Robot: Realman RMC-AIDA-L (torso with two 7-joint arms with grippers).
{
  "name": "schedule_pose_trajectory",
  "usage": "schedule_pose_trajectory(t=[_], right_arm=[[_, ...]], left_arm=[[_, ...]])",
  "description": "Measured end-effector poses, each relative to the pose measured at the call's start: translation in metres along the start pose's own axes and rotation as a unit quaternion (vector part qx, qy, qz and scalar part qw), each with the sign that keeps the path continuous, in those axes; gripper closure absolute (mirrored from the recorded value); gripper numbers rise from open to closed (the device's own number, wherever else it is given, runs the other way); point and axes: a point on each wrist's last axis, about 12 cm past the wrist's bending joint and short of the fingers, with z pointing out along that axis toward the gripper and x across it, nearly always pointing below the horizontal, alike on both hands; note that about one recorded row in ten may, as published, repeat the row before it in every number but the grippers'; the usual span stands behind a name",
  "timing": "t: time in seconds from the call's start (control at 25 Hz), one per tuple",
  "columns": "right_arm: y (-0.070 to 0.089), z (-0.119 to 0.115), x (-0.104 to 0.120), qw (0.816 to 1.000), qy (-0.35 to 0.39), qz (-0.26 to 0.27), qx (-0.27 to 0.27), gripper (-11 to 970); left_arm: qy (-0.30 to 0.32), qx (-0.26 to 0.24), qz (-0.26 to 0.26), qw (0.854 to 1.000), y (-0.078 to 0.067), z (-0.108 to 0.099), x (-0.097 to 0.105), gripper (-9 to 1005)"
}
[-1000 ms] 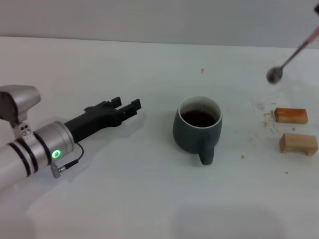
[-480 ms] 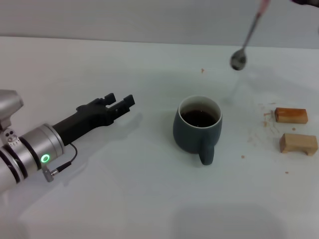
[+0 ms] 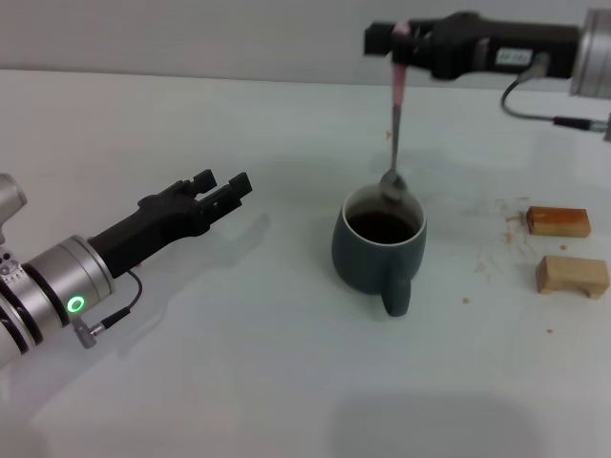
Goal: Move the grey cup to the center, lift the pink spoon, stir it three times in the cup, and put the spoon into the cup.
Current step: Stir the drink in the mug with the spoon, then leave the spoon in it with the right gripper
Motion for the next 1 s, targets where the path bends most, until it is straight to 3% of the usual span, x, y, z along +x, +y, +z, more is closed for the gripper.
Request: schedule_pose_trajectory(t=[1.0], right_arm=[[0.002, 0.036, 0.021, 0.997, 0.076, -0.019, 0.024, 873]], left_arm=[[-0.012, 0.005, -0.009, 1.0, -0.004, -0.006, 0.007, 274]])
